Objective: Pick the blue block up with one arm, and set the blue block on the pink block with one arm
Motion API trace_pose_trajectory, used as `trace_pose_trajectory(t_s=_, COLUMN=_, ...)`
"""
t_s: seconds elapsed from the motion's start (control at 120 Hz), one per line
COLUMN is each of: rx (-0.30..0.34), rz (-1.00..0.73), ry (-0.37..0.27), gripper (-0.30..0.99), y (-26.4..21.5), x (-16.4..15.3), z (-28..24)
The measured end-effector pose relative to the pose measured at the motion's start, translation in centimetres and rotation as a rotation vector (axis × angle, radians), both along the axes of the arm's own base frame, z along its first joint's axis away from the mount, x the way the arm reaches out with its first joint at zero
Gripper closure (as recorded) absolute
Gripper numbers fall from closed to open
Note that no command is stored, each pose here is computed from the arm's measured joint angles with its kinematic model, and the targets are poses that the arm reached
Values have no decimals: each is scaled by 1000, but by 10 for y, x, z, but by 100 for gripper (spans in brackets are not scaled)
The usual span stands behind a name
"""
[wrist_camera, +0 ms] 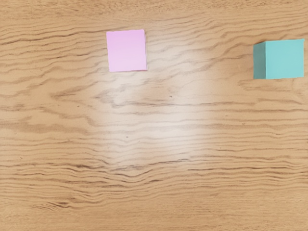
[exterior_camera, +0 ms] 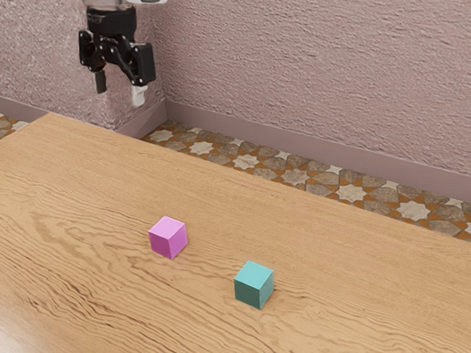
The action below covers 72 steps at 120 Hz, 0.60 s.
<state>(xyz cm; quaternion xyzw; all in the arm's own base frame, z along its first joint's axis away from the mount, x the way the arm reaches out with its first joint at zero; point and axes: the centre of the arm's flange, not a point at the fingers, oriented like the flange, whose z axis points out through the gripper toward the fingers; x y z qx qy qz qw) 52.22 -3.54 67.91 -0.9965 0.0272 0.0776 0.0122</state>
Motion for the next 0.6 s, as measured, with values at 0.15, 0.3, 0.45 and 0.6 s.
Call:
trace_pose_trajectory(t_s=0.15, rx=-6, rz=-23, ry=-79, gripper=0, y=-14, x=8, z=6)
trace_pose_trajectory(t_s=0.3, rx=-10, rz=-25, ry=-125, gripper=0, y=-16, x=11, z=13)
trace_pose_trajectory(t_s=0.45, rx=-18, rz=-10, ry=-316, gripper=0, y=-8, x=-12, z=104)
trace_pose_trajectory(t_s=0.6, rx=-20, rz=-19, ry=-322, gripper=0, y=-13, x=-11, z=109)
